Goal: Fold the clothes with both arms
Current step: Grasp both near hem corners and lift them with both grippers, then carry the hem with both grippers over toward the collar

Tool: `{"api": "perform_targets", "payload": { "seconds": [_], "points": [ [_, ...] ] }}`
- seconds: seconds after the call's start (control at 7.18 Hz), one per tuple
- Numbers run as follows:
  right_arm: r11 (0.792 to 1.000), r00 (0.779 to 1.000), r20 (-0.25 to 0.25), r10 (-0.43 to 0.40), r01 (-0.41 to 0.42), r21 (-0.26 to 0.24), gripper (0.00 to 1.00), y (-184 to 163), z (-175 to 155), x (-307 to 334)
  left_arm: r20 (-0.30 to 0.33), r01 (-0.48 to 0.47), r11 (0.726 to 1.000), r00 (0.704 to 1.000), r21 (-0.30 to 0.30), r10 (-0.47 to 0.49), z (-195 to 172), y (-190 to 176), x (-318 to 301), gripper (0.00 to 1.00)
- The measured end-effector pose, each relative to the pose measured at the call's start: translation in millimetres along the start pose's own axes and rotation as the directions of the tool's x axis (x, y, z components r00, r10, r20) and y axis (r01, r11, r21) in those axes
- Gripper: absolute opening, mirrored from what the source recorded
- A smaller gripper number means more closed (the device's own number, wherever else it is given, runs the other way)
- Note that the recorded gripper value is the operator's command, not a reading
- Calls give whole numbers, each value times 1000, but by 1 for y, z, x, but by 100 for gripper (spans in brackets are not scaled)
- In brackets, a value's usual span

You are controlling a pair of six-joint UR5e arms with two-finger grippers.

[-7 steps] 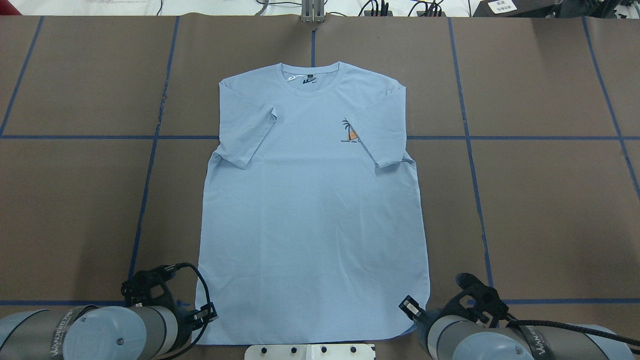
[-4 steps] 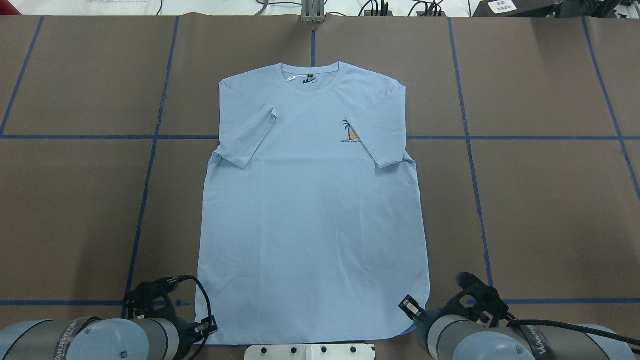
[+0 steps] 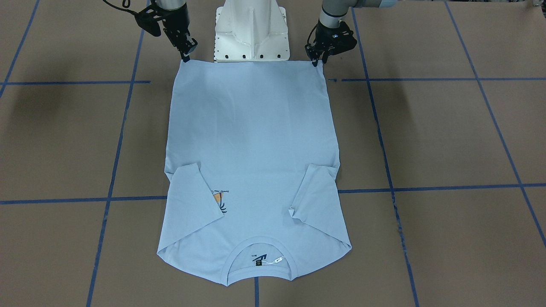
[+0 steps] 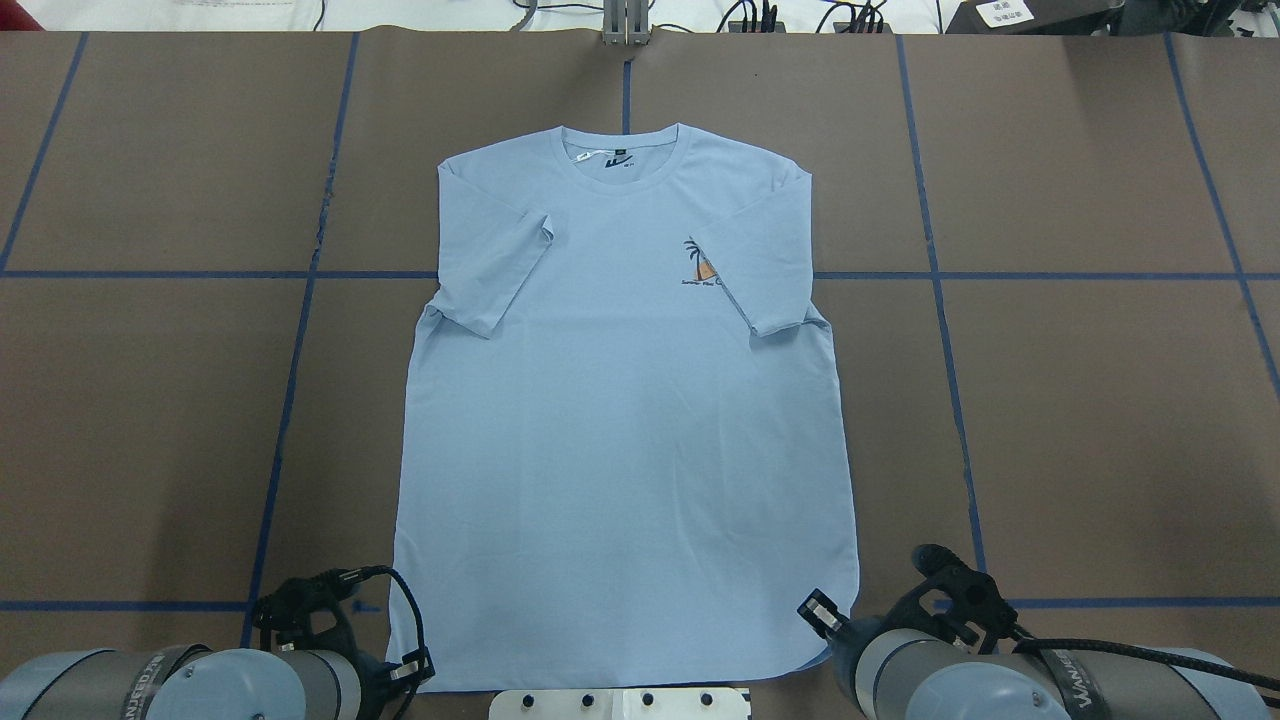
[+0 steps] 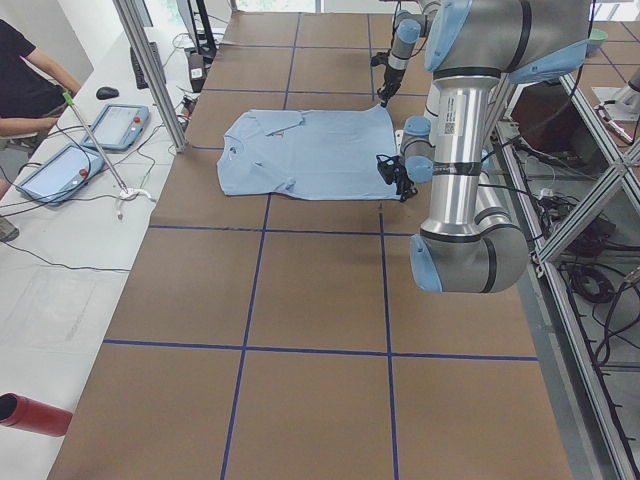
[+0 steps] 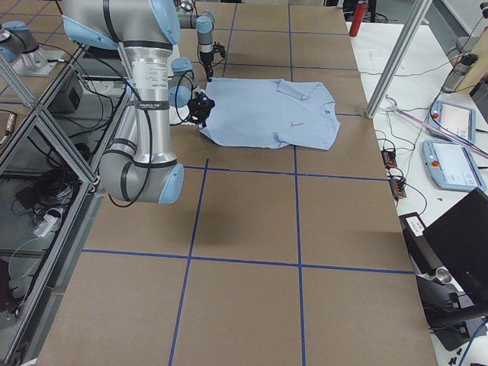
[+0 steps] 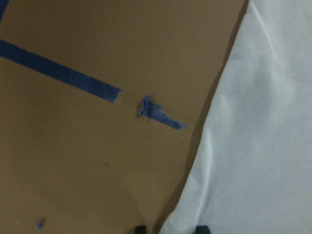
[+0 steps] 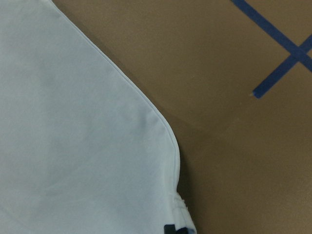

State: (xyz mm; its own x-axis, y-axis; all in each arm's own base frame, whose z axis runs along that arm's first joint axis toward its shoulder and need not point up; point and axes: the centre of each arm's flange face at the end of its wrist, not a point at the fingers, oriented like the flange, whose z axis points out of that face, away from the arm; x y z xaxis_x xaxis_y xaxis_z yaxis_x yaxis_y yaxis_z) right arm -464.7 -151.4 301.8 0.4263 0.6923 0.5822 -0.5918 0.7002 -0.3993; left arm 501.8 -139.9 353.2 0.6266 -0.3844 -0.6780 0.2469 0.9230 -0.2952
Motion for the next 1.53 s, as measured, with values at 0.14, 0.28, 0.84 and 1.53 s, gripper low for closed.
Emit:
{"api": "perform_targets", "payload": {
  "seconds": [0.14, 0.28, 0.84, 1.53],
  "points": [
    [1000, 1000, 0, 0, 0, 0, 0, 0, 0, 0, -8, -2, 1000, 1000, -29, 1, -8, 4, 2, 0],
    [1000, 1000, 0, 1, -1, 0, 0, 0, 0, 0, -21, -3, 999, 1000, -49, 2, -18, 6, 5, 0],
    [998, 999, -25, -46, 45, -31, 0, 9, -68, 12, -138, -8, 995, 990, -98, -6, -116, 11, 20, 0],
    [963, 981, -16, -193, 193, 188, 0, -118, -86, -141, -202, -73, 959, 971, 274, 132, -173, -181, 103, 0]
  ]
}}
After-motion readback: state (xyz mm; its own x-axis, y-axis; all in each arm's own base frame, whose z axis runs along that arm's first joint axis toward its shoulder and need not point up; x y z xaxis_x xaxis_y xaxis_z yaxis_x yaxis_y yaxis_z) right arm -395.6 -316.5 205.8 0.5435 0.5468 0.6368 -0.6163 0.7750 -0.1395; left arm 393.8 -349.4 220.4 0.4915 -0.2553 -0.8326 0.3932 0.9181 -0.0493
